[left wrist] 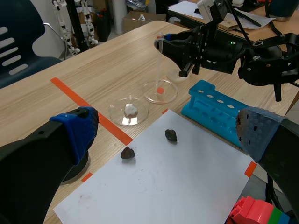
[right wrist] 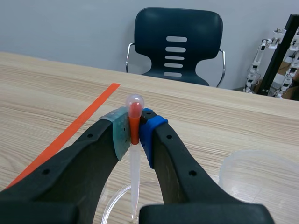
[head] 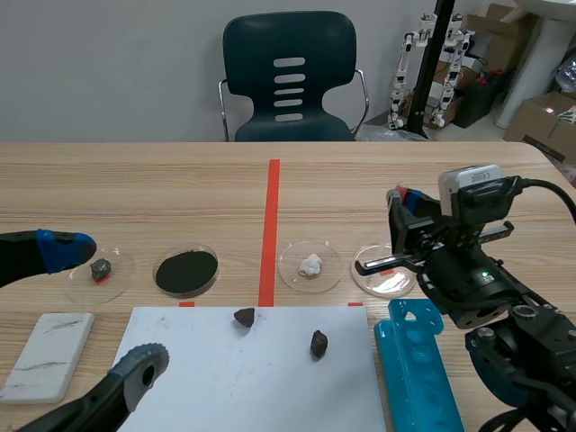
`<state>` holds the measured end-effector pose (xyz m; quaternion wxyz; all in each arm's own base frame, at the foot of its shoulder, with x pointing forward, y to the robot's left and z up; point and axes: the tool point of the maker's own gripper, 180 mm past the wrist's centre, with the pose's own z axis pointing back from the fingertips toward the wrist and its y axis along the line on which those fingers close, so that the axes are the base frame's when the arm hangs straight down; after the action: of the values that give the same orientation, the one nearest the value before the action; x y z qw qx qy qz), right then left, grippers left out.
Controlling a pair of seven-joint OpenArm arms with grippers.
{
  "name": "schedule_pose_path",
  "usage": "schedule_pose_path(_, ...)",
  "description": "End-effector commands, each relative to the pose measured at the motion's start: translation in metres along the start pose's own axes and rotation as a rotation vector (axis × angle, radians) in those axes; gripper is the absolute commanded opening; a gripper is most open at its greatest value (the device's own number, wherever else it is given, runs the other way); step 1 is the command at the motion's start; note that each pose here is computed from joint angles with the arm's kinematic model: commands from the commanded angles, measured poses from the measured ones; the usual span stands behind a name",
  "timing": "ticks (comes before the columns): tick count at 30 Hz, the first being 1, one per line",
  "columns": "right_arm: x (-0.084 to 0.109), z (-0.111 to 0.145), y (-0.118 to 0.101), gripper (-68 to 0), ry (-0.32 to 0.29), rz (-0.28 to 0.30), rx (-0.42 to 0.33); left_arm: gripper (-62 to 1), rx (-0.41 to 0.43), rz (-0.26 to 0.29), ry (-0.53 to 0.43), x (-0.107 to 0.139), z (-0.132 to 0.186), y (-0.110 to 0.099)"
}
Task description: Draw acid from the petri dish
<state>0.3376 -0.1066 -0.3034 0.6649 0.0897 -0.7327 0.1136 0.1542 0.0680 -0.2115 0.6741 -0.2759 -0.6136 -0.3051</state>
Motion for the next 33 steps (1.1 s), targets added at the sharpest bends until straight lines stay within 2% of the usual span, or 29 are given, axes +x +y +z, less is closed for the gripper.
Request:
schedule_pose_path(1,0.0088,-0.0038,-0.0051,-62.0,-0.034,0.007,-0.007,1.1,0.006,0.011,-0.021,0.0043,0.0005,-0.0004)
schedule_pose_path(33,0.0080,-0.0038,-0.0047,-60.9,-0.030,0.010,-0.005,1.1,0.006,0.011,-0.021,0.0043,0.0005,-0.0004)
